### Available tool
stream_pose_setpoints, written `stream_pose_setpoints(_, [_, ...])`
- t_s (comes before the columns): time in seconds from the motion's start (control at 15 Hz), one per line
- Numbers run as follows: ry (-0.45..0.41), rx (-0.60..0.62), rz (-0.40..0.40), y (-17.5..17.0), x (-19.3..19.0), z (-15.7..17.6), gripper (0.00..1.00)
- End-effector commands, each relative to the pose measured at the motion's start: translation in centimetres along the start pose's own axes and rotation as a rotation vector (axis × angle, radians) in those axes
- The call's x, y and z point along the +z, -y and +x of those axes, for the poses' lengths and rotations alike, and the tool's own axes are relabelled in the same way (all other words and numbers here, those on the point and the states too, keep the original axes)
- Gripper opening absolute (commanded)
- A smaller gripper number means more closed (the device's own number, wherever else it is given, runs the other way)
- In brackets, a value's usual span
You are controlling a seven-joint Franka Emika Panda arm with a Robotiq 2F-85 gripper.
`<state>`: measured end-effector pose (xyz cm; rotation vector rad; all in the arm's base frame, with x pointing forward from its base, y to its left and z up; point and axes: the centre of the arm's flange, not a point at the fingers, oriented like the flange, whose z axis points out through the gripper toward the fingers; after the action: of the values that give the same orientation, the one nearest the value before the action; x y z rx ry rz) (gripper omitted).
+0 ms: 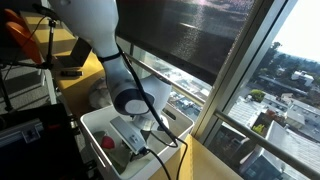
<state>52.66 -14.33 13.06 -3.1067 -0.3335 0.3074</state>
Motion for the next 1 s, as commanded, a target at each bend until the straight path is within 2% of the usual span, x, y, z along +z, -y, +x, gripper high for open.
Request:
stream_pose_setpoints(0.0, [0.01, 0.013, -0.018, -0.8, -2.3, 0.6, 0.05])
stream_pose_setpoints(0.07, [0.009, 0.012, -0.025, -0.9, -3.0, 0.4, 0.0])
stream_pose_setpoints(0.33, [-0.012, 0.004, -0.049, -0.9, -6.4, -0.8, 0.03])
stream_pose_setpoints(0.67, [-0.115, -0.027, -0.075, 1.3, -16.3, -2.9, 0.04])
stream_pose_setpoints(0.93, [-0.228, -0.09, -0.127, 5.1, -24.6, -4.9, 0.04])
